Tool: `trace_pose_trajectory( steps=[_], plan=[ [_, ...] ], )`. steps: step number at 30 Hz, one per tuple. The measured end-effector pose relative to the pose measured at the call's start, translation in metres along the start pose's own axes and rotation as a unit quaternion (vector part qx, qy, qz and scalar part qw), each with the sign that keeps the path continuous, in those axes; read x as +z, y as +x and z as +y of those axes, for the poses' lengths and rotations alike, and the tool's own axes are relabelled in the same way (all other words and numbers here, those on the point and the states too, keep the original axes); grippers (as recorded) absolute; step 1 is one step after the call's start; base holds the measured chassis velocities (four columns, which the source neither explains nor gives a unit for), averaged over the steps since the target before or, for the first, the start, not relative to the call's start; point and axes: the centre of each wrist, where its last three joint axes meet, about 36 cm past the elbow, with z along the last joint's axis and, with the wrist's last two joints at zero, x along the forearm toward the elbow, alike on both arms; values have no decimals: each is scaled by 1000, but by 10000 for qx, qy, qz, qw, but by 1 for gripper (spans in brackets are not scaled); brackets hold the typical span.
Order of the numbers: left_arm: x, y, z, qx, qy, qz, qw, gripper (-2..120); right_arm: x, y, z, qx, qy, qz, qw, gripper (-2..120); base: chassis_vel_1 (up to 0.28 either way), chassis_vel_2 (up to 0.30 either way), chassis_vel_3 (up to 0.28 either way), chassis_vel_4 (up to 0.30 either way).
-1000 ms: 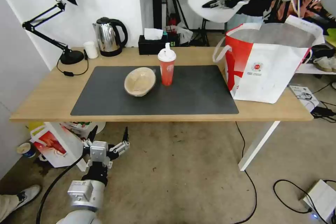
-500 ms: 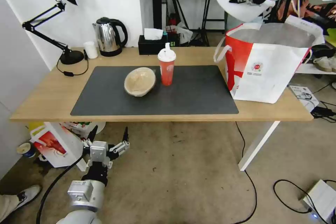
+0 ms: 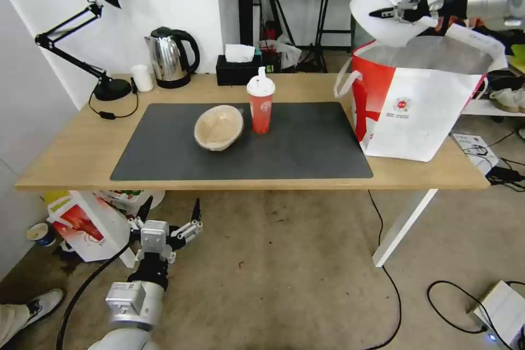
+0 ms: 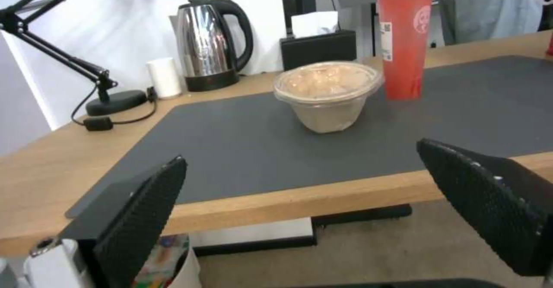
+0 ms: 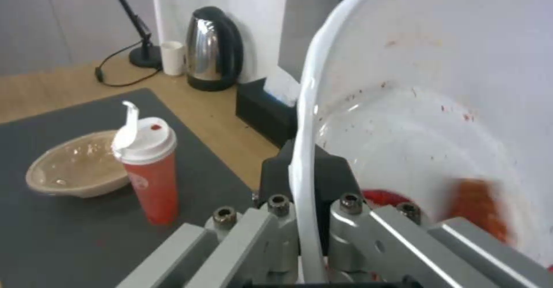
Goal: Pick up the trash from the table and place it into the takeout bag.
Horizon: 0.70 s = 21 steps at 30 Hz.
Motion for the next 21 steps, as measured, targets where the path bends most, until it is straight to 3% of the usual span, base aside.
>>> trace_pose_trajectory(
  steps=[21],
  plan=[
    [0,0,0,0,0,0,10000,100,67,29,-3,204,-498,-37,9985,0,0,0,0,0]
  ],
)
